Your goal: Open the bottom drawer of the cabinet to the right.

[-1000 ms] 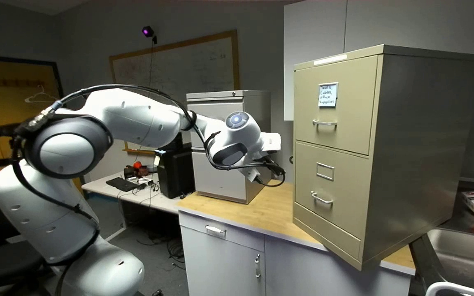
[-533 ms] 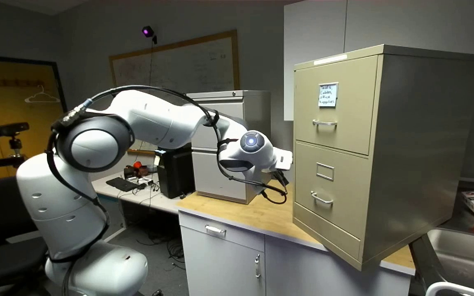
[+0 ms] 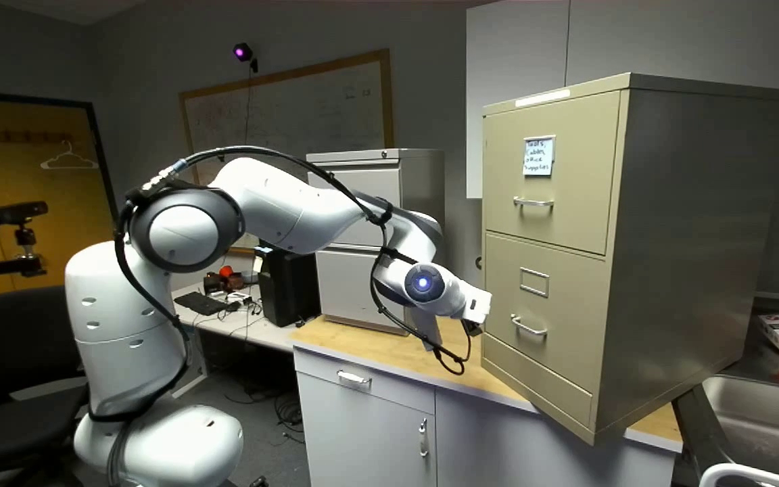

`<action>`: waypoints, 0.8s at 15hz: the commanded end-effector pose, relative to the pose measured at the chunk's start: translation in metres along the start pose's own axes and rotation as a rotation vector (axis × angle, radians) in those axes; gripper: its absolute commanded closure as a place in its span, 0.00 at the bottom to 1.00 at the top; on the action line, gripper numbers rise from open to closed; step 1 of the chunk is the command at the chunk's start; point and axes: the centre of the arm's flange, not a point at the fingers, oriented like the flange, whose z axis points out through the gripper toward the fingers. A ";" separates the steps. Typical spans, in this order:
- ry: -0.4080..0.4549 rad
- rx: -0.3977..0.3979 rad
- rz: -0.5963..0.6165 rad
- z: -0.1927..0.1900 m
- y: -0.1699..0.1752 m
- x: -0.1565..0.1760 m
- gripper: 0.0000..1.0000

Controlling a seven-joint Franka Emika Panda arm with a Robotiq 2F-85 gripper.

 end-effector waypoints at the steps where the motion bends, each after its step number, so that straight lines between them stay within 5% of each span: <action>1: 0.034 0.032 0.053 0.035 0.019 -0.004 0.00; 12: 0.197 0.031 0.256 0.023 0.077 0.004 0.00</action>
